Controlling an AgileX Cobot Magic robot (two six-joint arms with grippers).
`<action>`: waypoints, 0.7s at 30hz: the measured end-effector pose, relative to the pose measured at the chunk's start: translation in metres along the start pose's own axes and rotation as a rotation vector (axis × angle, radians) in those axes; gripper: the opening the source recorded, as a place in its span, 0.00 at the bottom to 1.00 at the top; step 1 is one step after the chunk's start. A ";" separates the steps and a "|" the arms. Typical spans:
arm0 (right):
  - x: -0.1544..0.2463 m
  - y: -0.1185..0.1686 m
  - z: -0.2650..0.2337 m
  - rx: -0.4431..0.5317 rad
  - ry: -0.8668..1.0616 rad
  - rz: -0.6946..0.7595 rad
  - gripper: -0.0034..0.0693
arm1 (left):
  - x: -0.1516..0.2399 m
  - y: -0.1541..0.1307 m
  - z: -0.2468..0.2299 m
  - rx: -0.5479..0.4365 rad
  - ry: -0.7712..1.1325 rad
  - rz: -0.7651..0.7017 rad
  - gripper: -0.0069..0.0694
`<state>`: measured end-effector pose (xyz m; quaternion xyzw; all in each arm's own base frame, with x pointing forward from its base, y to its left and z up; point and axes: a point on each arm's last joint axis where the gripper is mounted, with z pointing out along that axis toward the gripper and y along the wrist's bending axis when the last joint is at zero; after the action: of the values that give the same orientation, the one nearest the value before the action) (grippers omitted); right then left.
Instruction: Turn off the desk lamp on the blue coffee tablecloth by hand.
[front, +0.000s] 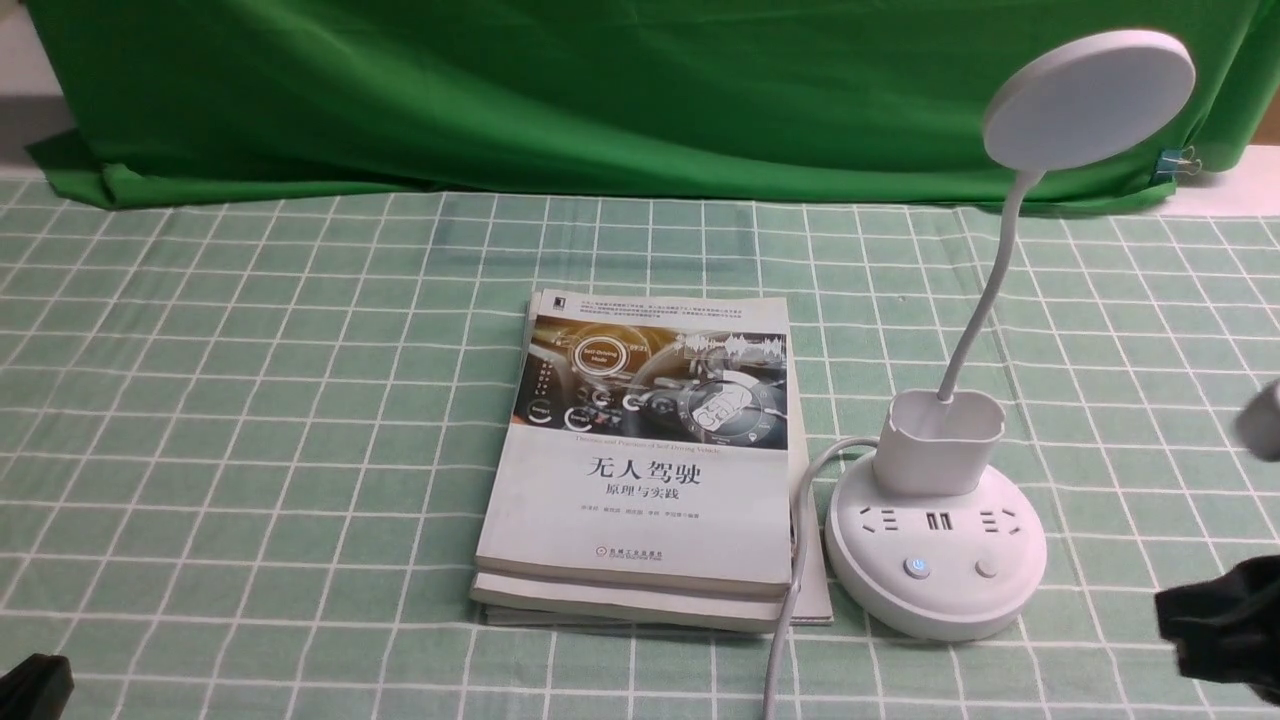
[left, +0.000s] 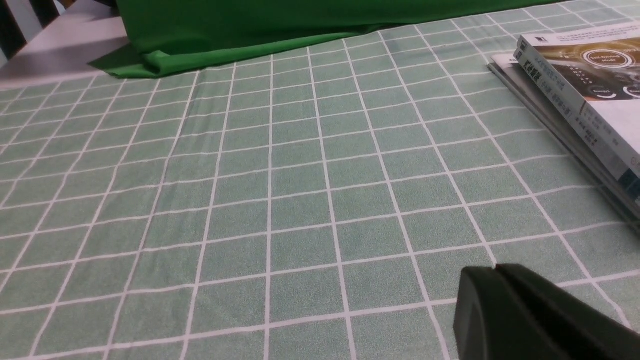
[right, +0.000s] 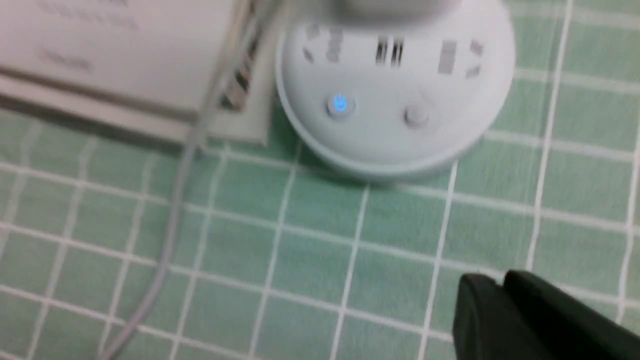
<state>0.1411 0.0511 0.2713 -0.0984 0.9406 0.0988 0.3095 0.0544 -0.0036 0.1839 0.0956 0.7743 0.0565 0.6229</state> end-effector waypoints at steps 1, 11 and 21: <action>0.000 0.000 -0.005 0.004 -0.033 -0.009 0.13 | 0.000 0.000 0.000 0.000 0.000 0.000 0.09; 0.050 -0.021 -0.017 0.094 -0.529 -0.026 0.09 | 0.000 0.000 0.000 0.000 0.000 0.000 0.09; 0.116 -0.032 0.002 0.183 -0.817 -0.045 0.09 | 0.000 0.000 0.000 0.000 0.000 0.000 0.09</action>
<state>0.0585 0.0069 0.1954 -0.0436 0.7432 0.0391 0.6665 0.0544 -0.0036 0.1839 0.0956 0.7743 0.0565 0.6229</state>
